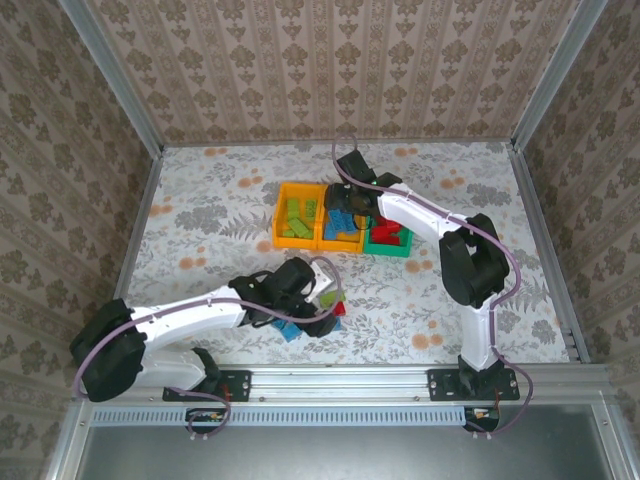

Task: Sort the legos into containers by color

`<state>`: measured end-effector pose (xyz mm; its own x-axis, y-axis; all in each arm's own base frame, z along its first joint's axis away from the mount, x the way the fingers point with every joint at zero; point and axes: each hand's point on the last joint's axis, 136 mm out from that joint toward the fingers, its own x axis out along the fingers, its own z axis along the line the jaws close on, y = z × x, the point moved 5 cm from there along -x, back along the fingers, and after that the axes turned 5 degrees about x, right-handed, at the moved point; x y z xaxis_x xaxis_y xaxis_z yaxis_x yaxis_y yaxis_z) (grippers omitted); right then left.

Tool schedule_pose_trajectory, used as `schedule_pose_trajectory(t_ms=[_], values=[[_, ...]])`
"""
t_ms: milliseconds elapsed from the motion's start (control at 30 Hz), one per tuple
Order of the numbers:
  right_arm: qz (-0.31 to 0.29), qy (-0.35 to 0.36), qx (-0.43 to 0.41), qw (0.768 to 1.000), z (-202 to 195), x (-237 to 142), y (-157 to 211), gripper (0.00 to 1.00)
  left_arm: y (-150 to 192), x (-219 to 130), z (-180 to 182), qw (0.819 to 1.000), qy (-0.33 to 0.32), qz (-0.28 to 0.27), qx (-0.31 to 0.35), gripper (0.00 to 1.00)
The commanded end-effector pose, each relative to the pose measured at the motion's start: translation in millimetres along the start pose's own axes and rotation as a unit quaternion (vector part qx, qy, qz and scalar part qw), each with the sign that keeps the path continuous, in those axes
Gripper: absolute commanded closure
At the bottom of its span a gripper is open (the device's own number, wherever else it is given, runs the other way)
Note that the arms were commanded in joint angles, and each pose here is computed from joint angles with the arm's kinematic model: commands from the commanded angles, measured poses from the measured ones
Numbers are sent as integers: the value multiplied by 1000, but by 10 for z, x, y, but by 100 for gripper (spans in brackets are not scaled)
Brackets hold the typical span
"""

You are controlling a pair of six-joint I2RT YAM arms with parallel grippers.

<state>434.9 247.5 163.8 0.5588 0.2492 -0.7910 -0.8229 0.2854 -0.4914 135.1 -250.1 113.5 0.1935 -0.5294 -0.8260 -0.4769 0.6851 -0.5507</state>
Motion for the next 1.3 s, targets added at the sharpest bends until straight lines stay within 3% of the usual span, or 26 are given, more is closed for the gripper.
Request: schedule_pose_trajectory(t_ms=[0,133,400,667,967,1267], values=[[1,-7,-10,1000,56,-131,-52,35,50,87,-81,998,3,20,52,1],[-7,-17,-10,1000,69,-265,-72,29,68,188,-118,995,-10,53,86,1],[-25,-21,-13,999,47,-482,-109,28,83,389,-147,988,-26,88,121,6],[-30,-17,-11,999,-1,-549,-127,27,120,487,-193,985,-19,110,130,29],[-30,-11,-6,999,-86,-573,-83,27,49,493,-176,989,-26,92,115,59],[-38,1,-15,999,-199,-695,-17,27,-159,295,-56,993,-47,62,89,68]])
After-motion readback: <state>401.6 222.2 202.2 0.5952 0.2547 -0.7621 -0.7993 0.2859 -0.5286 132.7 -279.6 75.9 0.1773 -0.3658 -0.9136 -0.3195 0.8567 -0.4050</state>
